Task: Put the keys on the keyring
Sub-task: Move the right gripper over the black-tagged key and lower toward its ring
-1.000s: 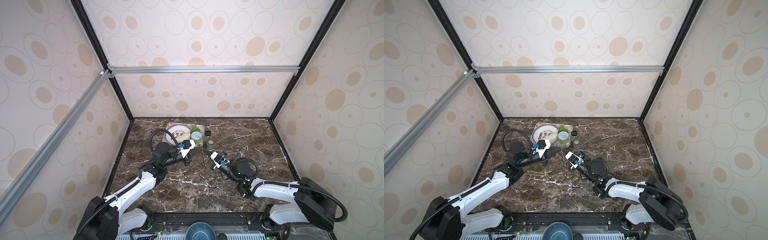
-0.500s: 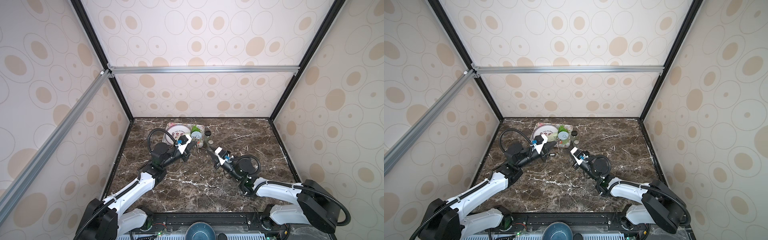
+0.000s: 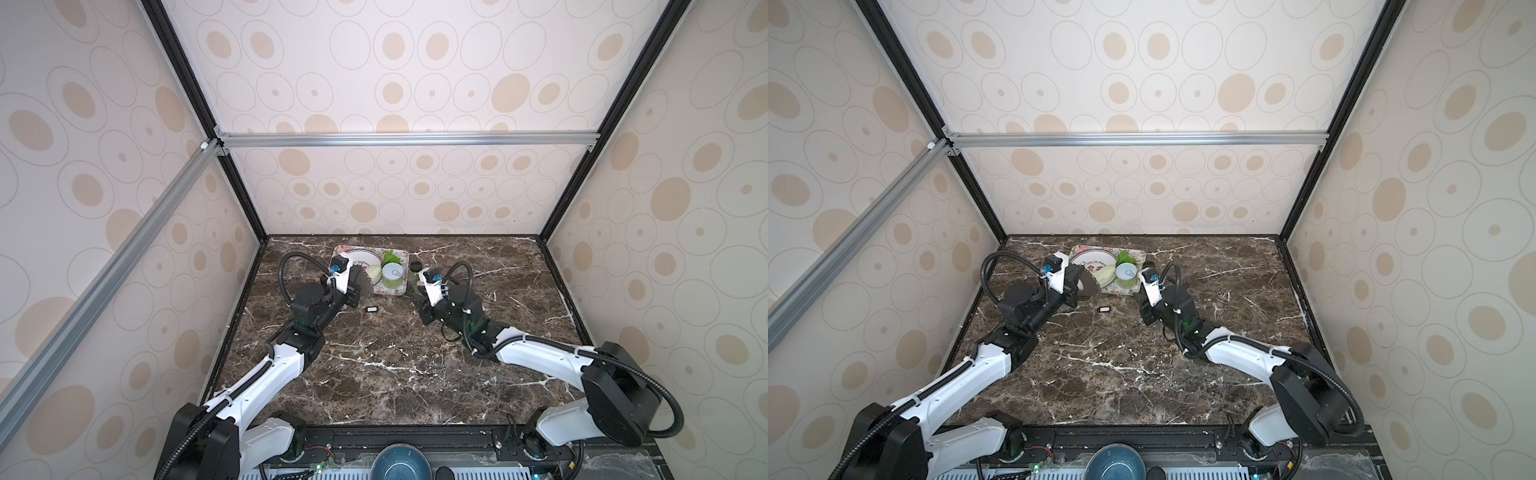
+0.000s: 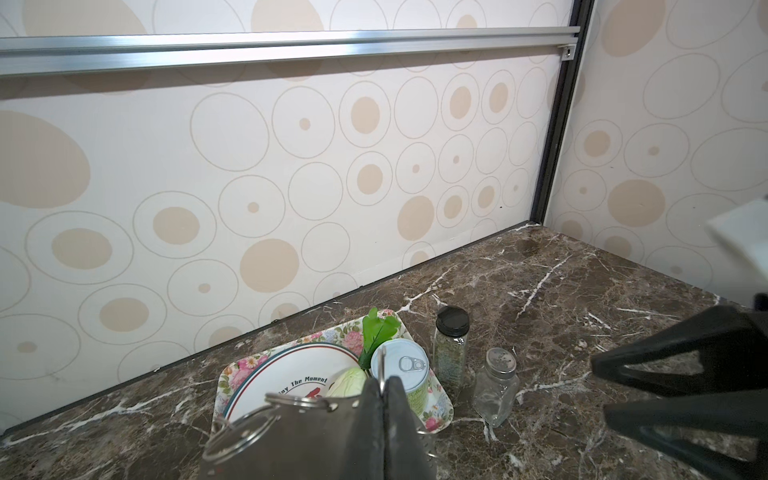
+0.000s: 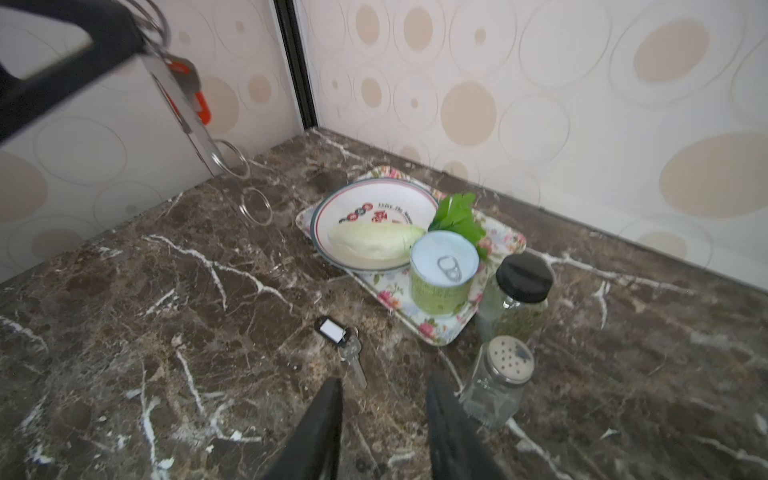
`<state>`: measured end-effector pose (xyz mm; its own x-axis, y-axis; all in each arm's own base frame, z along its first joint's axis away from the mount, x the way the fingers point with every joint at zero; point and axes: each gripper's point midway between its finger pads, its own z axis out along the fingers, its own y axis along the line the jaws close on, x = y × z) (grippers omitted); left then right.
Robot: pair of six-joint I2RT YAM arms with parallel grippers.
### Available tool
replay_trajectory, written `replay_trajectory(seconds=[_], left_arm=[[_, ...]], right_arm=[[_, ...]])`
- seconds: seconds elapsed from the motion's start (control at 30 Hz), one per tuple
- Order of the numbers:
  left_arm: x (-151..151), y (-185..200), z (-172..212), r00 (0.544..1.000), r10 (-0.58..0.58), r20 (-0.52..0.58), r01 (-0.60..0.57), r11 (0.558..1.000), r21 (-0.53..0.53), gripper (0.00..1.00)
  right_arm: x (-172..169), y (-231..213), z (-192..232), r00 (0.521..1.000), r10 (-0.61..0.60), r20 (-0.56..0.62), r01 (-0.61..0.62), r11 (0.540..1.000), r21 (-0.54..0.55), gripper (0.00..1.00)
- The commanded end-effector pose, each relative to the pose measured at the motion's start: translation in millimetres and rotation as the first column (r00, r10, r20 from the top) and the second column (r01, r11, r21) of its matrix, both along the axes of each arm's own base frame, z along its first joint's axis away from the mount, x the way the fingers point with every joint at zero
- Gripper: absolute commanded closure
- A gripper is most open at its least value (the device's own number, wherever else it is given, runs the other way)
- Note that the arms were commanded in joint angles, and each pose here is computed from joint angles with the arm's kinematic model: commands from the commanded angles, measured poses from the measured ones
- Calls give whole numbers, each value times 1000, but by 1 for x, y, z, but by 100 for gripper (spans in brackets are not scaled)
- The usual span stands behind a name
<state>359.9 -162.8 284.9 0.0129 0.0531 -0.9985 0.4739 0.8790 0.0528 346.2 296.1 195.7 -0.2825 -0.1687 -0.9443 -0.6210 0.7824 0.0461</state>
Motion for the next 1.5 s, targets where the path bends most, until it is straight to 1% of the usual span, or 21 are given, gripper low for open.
replay_trajectory(seconds=[0.0, 0.03, 0.1, 0.2, 0.27, 0.33, 0.4, 0.57, 0.63, 0.7, 0.77, 0.93, 1.03, 1.1, 1.17, 1.23, 1.37, 1.47], left_arm=[[-3, 1, 22, 998, -10, 61, 13, 999, -46, 100], [-3, 0, 22, 998, -15, 61, 17, 999, -45, 100], [-3, 0, 23, 998, -19, 64, 22, 999, -44, 100], [-3, -1, 21, 998, -21, 64, 23, 999, -36, 100], [-3, 0, 21, 998, -18, 63, 20, 999, -33, 100], [-2, 4, 21, 998, 6, 63, -4, 999, -36, 100], [1, 10, 20, 997, 43, 61, -41, 998, -39, 100], [5, 37, 21, 979, 196, 59, -191, 979, -71, 100], [4, 43, 22, 974, 215, 63, -211, 975, -74, 100], [2, 44, 23, 974, 217, 67, -212, 974, -79, 100], [1, 44, 24, 974, 213, 73, -207, 975, -84, 100], [0, 41, 24, 978, 195, 74, -189, 979, -81, 100], [0, 39, 24, 980, 182, 75, -176, 981, -82, 100], [1, 37, 24, 982, 173, 76, -167, 983, -81, 100], [0, 37, 24, 983, 169, 76, -163, 983, -81, 100], [-1, 37, 25, 983, 168, 79, -162, 983, -82, 100], [-2, 35, 26, 985, 153, 84, -146, 986, -87, 100], [-1, 33, 25, 986, 147, 83, -140, 987, -84, 100]], right_arm=[[0, -3, -29, 990, -25, -137, 13, 996, -92, 60], [0, -1, -34, 989, -13, -146, -3, 994, -107, 58], [-8, 9, -43, 981, 63, -183, -88, 988, -130, 57], [-20, 25, -55, 951, 171, -259, -211, 968, -134, 57], [-23, 32, -63, 933, 209, -292, -255, 958, -130, 58], [-22, 38, -72, 923, 221, -316, -272, 954, -125, 58], [-18, 41, -82, 916, 210, -341, -268, 955, -130, 57], [-8, 51, -101, 899, 186, -396, -250, 961, -116, 58], [-6, 57, -107, 891, 185, -415, -248, 963, -102, 59], [-5, 62, -114, 882, 187, -431, -249, 964, -91, 59], [-2, 66, -122, 883, 178, -434, -245, 964, -103, 58], [15, 59, -135, 900, 96, -425, -198, 959, -203, 58], [27, 53, -145, 906, 59, -418, -194, 938, -288, 56], [34, 51, -158, 898, 42, -437, -212, 913, -348, 56], [39, 54, -167, 891, 39, -453, -232, 895, -381, 57], [42, 57, -176, 884, 46, -466, -257, 879, -401, 58], [50, 67, -179, 879, 82, -469, -294, 867, -401, 57], [56, 66, -184, 867, 96, -489, -322, 857, -402, 57]])
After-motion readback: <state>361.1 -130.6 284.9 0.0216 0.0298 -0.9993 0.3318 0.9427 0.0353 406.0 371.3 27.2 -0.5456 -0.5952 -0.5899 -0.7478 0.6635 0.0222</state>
